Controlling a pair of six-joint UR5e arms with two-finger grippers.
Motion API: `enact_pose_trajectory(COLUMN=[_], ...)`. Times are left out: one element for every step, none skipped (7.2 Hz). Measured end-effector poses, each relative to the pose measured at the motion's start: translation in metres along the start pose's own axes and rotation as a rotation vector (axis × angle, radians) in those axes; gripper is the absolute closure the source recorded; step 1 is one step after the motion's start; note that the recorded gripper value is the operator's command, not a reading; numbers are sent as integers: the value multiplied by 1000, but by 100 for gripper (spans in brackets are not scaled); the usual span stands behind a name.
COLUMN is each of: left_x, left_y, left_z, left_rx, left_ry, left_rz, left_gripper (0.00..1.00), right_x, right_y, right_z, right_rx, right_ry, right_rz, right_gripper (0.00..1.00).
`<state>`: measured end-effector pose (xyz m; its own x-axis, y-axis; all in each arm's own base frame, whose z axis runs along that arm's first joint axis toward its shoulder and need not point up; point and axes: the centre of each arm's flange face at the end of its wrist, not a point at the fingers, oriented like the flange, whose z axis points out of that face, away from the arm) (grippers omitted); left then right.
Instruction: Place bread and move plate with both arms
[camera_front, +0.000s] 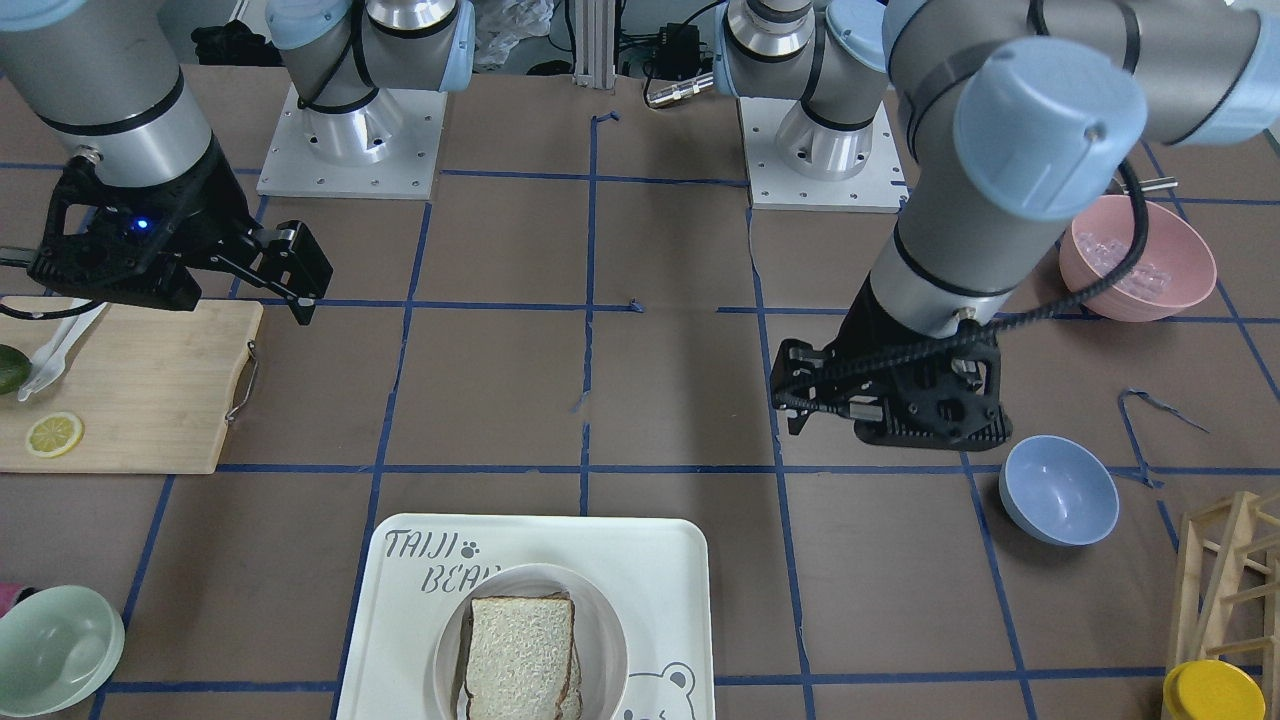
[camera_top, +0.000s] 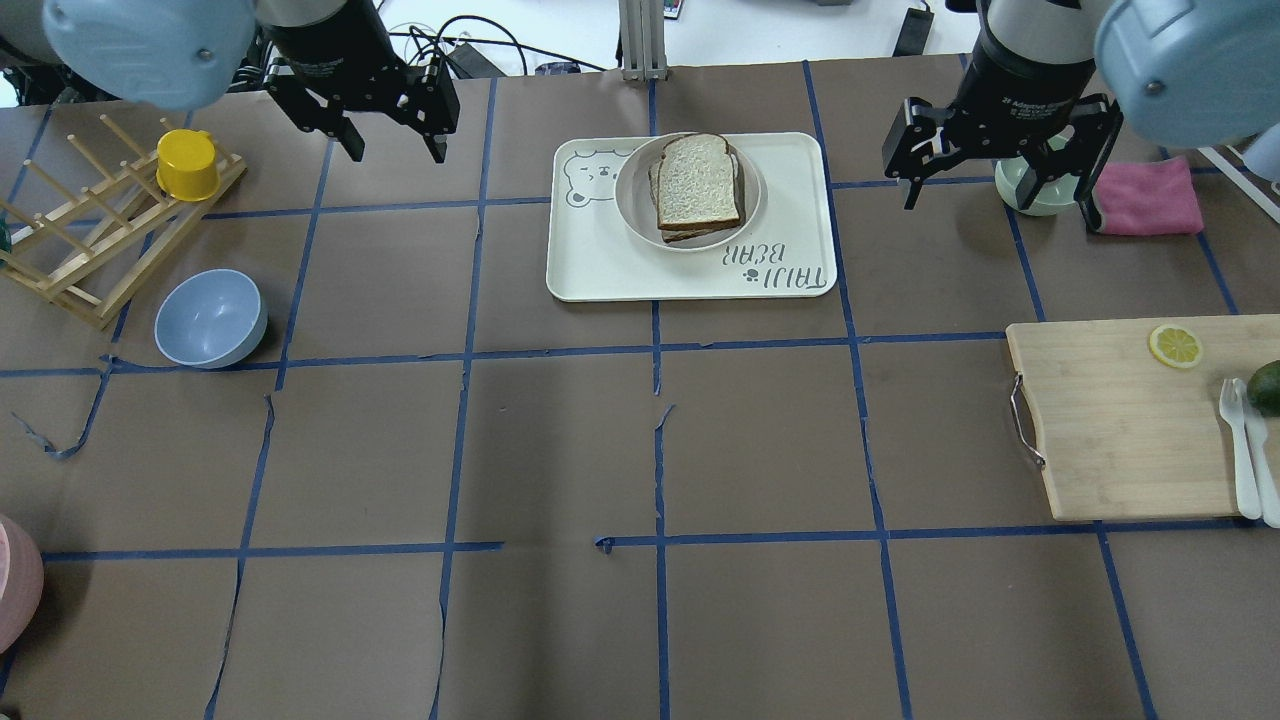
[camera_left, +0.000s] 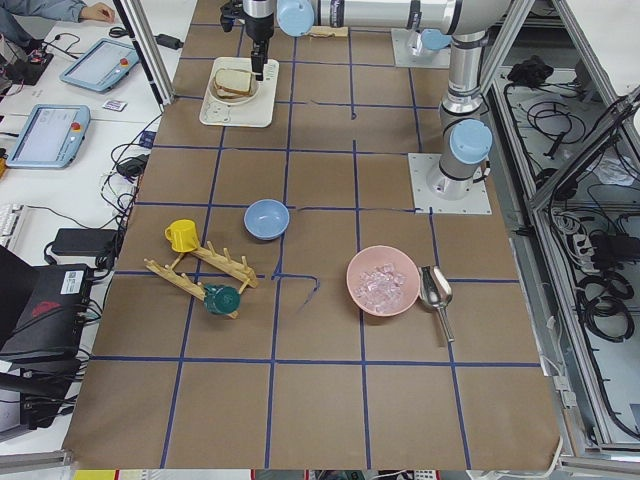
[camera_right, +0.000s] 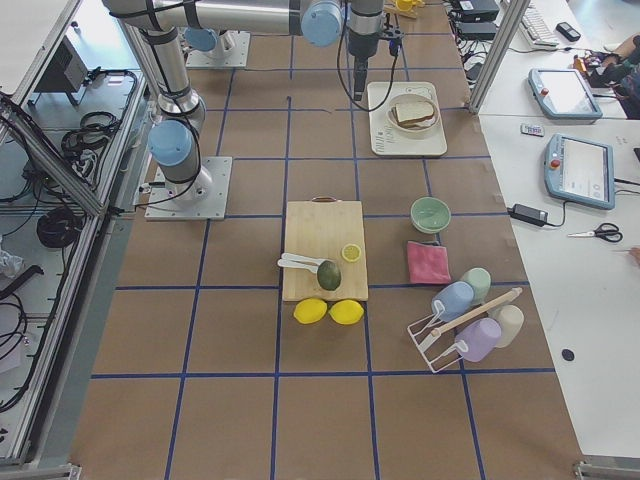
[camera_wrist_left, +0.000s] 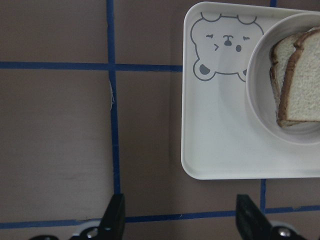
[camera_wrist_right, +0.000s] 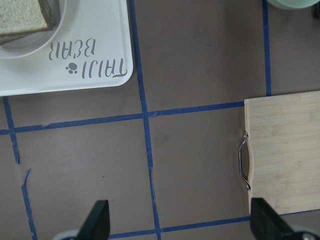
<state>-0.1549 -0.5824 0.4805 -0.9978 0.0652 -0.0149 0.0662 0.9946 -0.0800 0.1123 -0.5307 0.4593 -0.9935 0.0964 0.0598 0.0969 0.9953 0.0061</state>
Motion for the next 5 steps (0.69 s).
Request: enact_pose_trajectory(left_x=[-3,-6,-8,-9,-8], left_y=[18,32,40,49,57], left_z=[-4,-6,-13,-21,-28], left_rx=[2,12,29,39,48], left_ry=[-5,-4,2,3,3], left_rz=[-3,-10,-18,-20,-19], left_gripper=[13,10,9,4,3], right_x=[0,0,0,1,2], right_y=[1,2,7,16,29], right_z=[13,17,9,-7,-27], right_rx=[-9,-1,23,55,92], right_ry=[3,4,2,-5,-22], right_rz=[0,2,4,6,7], right_gripper=[0,0,0,0,0])
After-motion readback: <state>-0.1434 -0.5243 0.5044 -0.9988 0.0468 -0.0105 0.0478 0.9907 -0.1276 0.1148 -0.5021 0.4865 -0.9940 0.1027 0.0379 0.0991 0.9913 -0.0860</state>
